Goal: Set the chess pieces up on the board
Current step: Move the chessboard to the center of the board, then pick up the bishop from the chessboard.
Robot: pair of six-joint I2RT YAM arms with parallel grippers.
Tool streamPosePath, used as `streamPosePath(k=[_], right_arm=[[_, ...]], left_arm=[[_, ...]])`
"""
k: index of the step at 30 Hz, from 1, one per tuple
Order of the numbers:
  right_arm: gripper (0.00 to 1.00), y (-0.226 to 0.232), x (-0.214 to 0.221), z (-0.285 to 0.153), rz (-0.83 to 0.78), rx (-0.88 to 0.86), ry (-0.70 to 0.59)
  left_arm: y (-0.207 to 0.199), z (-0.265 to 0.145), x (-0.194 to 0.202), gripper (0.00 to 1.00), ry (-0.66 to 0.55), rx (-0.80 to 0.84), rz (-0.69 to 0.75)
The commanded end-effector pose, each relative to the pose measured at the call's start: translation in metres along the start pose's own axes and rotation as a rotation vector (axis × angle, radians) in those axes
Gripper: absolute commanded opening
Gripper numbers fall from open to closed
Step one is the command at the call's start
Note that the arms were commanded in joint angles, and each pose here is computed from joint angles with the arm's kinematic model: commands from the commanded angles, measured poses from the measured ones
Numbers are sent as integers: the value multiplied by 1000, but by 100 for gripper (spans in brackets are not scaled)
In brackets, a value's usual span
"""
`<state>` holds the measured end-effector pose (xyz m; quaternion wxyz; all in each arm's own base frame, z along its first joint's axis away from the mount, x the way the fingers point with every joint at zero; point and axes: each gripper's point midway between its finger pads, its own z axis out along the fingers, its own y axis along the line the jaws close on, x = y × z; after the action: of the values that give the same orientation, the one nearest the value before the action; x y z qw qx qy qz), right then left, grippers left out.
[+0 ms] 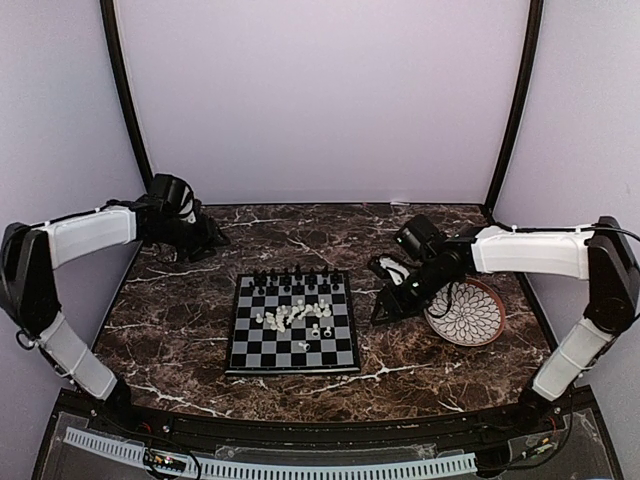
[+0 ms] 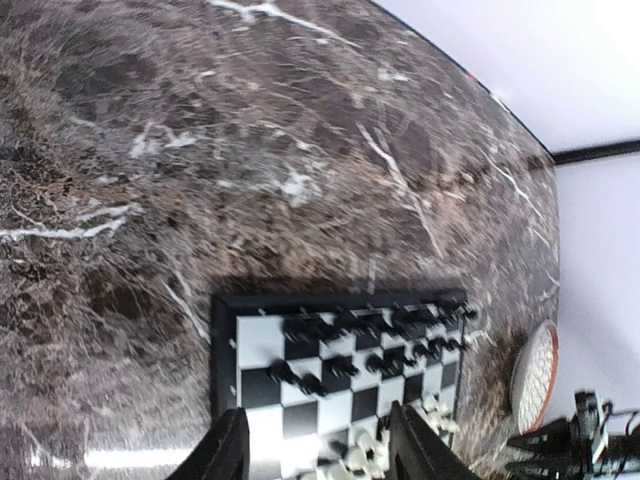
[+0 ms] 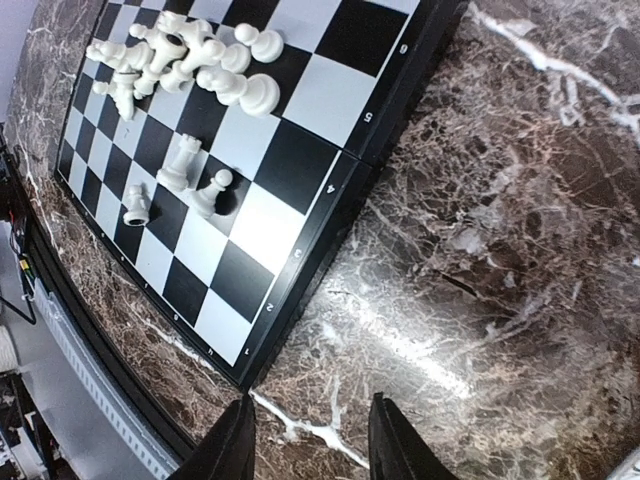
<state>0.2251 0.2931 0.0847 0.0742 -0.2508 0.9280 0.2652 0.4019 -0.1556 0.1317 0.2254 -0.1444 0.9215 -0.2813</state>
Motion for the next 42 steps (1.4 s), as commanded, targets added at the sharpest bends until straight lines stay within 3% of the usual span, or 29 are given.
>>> streamPosePath(k=[1, 7, 12, 19, 27, 36, 42], right_arm=[[38, -3, -2, -17, -85, 91, -24], [35, 10, -10, -3, -216, 145, 2], [35, 29, -12, 22, -281, 173, 45], [40, 24, -31, 47, -296, 292, 64], [43, 18, -54, 46, -409, 400, 54], [44, 30, -54, 65, -488, 301, 65], [41, 40, -60, 63, -440, 275, 45]], left_arm=[[-10, -41, 67, 48, 85, -33, 190], [-31, -61, 141, 41, 157, 12, 357], [-41, -65, 174, 39, 215, 8, 426], [-41, -65, 173, 44, 181, 3, 378], [-50, -64, 169, 49, 161, 36, 358], [-58, -62, 167, 50, 168, 56, 382], [-60, -60, 168, 50, 175, 61, 383]])
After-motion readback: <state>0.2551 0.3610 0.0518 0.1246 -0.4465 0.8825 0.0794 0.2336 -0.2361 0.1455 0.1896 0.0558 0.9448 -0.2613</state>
